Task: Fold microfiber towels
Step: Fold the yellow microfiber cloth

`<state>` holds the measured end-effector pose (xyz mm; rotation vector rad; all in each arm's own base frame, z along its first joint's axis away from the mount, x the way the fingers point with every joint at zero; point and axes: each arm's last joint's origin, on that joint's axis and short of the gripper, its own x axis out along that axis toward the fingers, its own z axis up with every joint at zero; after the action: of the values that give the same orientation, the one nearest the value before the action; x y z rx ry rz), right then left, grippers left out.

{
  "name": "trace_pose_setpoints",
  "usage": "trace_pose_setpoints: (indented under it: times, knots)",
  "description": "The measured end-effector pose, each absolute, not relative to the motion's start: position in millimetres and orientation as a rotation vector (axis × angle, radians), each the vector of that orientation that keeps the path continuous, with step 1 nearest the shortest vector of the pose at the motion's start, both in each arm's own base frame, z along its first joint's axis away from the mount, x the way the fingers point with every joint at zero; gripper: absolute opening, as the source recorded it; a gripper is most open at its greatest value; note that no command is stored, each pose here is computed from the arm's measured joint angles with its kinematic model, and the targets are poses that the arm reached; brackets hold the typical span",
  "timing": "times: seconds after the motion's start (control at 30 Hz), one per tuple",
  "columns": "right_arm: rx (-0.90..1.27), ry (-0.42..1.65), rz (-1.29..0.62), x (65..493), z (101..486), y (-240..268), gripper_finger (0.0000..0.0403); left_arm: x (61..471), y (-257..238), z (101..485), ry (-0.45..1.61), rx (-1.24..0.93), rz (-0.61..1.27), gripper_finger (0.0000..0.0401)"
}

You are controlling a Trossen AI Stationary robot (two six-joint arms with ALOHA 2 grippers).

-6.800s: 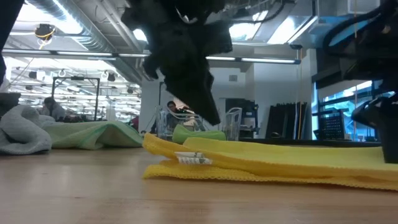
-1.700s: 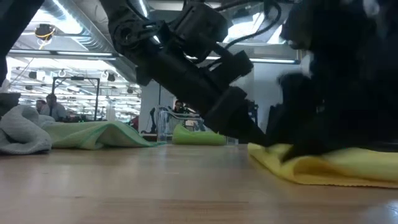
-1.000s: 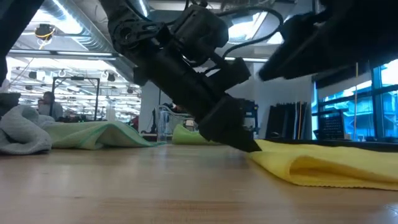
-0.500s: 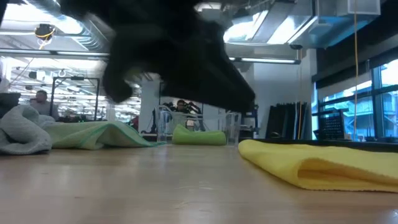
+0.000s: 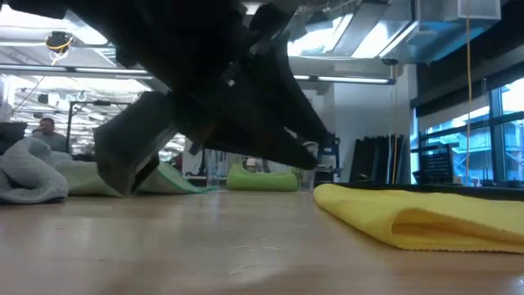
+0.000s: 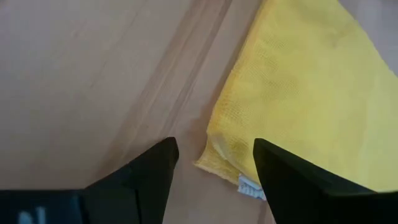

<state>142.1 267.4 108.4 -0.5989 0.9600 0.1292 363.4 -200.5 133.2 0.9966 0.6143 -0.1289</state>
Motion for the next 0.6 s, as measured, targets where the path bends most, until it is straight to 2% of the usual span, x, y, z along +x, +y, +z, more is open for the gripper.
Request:
trace_pose_setpoints:
  times: [0.23, 0.6]
  knots:
    - [-0.696, 0.931, 0.013, 138.6, 106.0, 272.7, 0.0225, 369.2, -191.9, 129.3, 0.627, 0.956, -0.118, 0.0110]
    - [-0.805, 0.891, -0.053, 139.2, 91.8, 268.7, 0.0225, 369.9, -194.5, 111.8, 0.653, 0.944, -0.117, 0.0110]
